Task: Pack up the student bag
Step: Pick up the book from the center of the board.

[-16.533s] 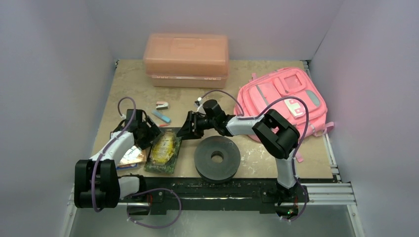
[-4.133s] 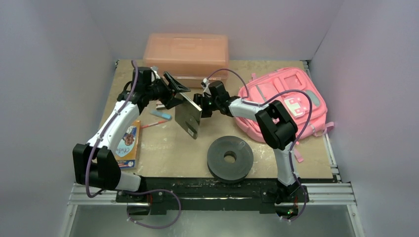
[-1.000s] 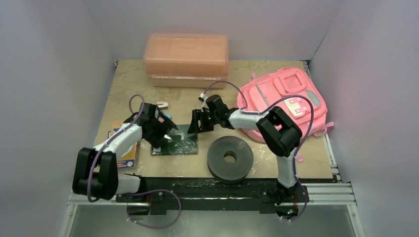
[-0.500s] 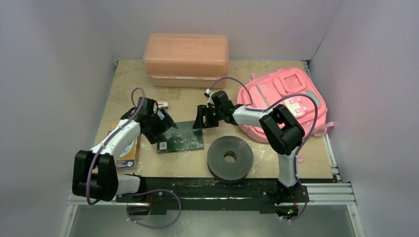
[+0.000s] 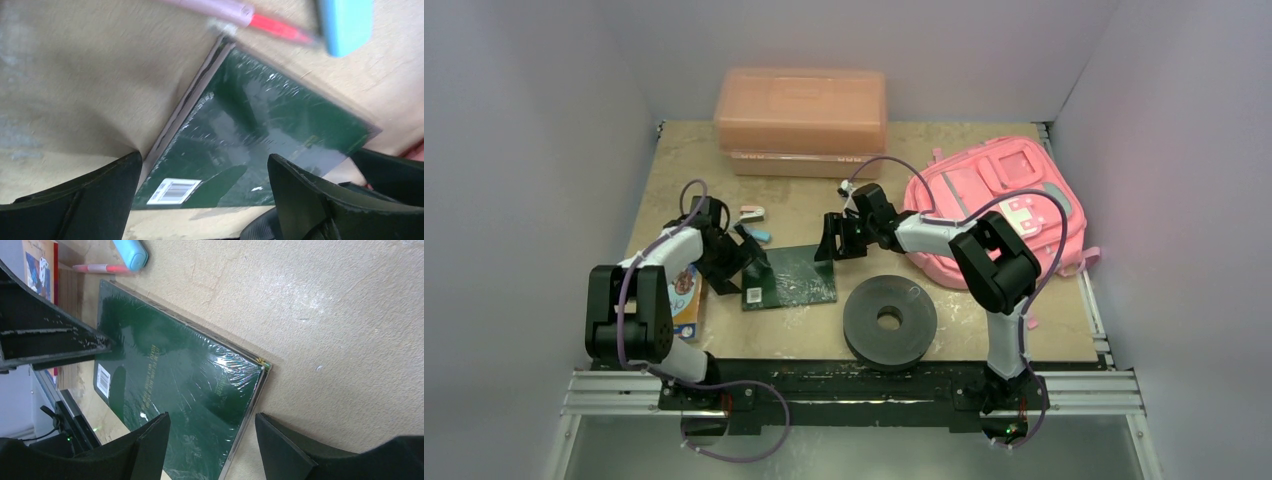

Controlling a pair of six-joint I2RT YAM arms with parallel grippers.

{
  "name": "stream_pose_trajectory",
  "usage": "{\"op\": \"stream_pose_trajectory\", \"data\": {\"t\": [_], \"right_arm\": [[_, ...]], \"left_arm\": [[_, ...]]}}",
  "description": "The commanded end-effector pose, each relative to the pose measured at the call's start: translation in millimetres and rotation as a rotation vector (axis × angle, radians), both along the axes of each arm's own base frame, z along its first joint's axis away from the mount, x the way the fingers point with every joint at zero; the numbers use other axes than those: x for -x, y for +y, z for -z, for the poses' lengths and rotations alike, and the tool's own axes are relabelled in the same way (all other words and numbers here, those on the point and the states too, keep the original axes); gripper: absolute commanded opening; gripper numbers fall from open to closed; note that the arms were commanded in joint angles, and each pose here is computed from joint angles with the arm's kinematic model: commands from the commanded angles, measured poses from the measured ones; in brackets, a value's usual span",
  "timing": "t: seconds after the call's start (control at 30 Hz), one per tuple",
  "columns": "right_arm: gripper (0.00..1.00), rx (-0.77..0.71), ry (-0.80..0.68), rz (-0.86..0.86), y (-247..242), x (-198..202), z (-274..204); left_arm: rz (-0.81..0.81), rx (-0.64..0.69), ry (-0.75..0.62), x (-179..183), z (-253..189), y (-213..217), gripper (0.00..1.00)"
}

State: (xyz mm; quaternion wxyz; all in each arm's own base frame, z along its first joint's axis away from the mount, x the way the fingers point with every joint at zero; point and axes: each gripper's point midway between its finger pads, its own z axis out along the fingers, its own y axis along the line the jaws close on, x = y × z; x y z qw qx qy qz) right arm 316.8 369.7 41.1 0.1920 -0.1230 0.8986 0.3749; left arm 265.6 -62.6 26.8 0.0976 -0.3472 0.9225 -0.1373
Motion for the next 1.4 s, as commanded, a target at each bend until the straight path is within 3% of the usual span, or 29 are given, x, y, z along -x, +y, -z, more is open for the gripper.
{"op": "stream_pose_trajectory", "data": {"t": [0.0,0.27,0.47,0.7,1.37], "right_arm": [[0.67,-0.024,-0.018,-0.02,0.9,0.4,-13.0],[0.65,-0.046,0.005,-0.021,6.0,1.3,-10.0],[0.63,-0.014,-0.024,0.002,2.8,-6.5,-8.1],[0.63,0.008,-0.031,0.007,-1.5,-5.4,-2.5],[0.67,-0.031,-0.098,-0.019,6.5,-5.9,-28.4]], "left_arm": [[0.029,0.058,-0.061,-19.4,-6.3,-11.5,0.96],[0.085,0.177,-0.125,-3.2,-15.2,-49.8,0.79],[0.127,0.261,-0.256,3.8,-59.4,-73.4,0.67],[0.164,0.328,-0.435,-2.8,-133.6,-89.2,0.66],[0.24,0.407,-0.481,-16.9,-216.0,-137.0,0.7]]}}
